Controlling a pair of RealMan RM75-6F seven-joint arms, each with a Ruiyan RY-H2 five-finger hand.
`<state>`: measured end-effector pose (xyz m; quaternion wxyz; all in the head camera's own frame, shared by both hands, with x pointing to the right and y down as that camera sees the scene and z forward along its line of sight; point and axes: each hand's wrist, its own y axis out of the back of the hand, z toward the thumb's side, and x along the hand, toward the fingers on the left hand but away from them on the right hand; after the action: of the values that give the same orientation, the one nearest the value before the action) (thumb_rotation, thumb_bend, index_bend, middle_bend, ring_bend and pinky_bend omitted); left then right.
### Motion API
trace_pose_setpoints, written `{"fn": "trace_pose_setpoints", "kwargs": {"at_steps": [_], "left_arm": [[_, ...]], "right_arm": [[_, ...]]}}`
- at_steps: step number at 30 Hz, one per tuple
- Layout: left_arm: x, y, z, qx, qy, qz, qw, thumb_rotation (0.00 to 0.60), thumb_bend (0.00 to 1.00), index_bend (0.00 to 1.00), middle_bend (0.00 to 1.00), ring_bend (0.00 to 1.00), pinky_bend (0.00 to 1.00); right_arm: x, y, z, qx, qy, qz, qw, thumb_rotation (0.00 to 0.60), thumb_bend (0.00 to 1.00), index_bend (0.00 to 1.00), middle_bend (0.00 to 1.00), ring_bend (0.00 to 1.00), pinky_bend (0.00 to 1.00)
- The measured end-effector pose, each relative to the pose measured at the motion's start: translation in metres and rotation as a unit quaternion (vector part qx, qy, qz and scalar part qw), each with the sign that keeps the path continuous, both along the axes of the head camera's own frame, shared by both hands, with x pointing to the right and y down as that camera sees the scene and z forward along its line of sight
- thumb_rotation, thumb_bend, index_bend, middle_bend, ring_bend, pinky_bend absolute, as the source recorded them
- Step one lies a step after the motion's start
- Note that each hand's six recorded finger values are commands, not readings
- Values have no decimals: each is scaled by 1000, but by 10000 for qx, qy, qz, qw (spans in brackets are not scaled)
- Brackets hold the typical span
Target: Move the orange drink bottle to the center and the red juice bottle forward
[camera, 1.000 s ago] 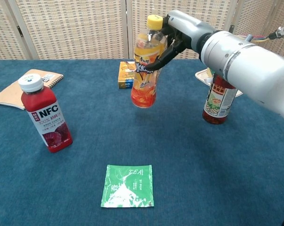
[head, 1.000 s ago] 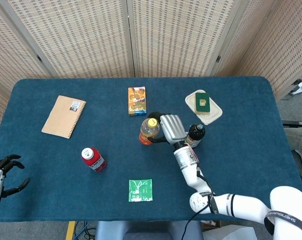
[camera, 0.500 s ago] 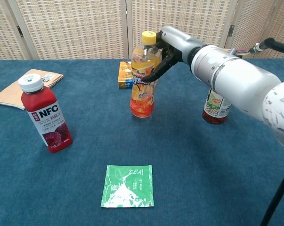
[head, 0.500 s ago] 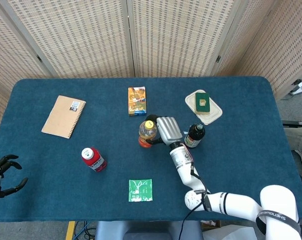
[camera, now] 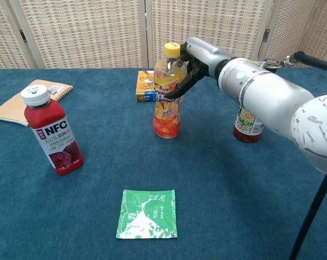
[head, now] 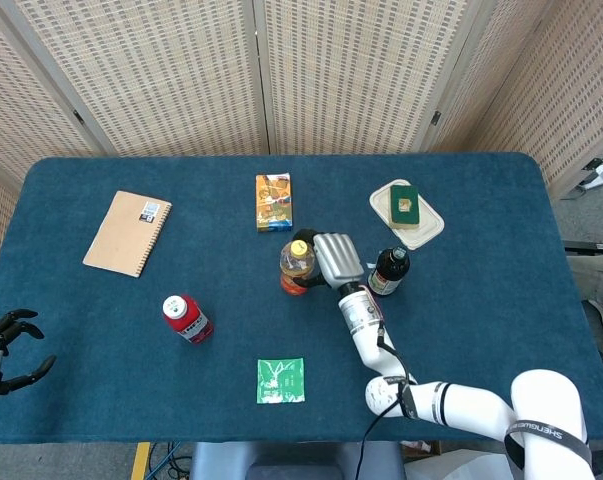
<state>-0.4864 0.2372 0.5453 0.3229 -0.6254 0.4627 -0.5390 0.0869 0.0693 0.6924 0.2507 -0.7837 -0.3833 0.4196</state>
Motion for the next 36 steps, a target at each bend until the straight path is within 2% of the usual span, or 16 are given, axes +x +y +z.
{"fn": "trace_pose_setpoints", "kwargs": {"at_steps": [9, 13, 16, 21, 24, 28, 36], "left_arm": [[-1, 0, 0, -6, 12, -15, 10000, 600, 176, 499, 303, 345, 557], [-1, 0, 0, -8, 11, -15, 10000, 600, 176, 499, 303, 345, 557], [-1, 0, 0, -8, 5, -14, 10000, 600, 176, 499, 303, 345, 556], [0, 0, 1, -22, -3, -3, 10000, 600, 176, 500, 304, 345, 556], [0, 1, 1, -27, -8, 2, 10000, 600, 176, 500, 303, 345, 557], [1, 1, 1, -32, -15, 16, 10000, 600, 176, 500, 303, 345, 557], [1, 1, 2, -36, -54, 35, 10000, 600, 176, 500, 304, 345, 557]], "right_arm": [[1, 1, 5, -35, 48, -10, 10000, 600, 162, 463, 551, 474, 466], [2, 1, 6, -74, 70, -25, 9999, 600, 162, 453, 504, 431, 466], [3, 1, 6, -89, 65, -38, 9999, 600, 160, 385, 455, 382, 466], [3, 1, 3, -103, 17, -58, 9999, 600, 153, 215, 364, 294, 455], [4, 0, 0, -90, -16, -60, 9999, 600, 146, 158, 324, 254, 433], [6, -1, -4, -54, -47, -52, 10000, 600, 138, 113, 287, 223, 411], [12, -3, -17, 32, -114, -48, 9999, 600, 121, 87, 248, 190, 385]]}}
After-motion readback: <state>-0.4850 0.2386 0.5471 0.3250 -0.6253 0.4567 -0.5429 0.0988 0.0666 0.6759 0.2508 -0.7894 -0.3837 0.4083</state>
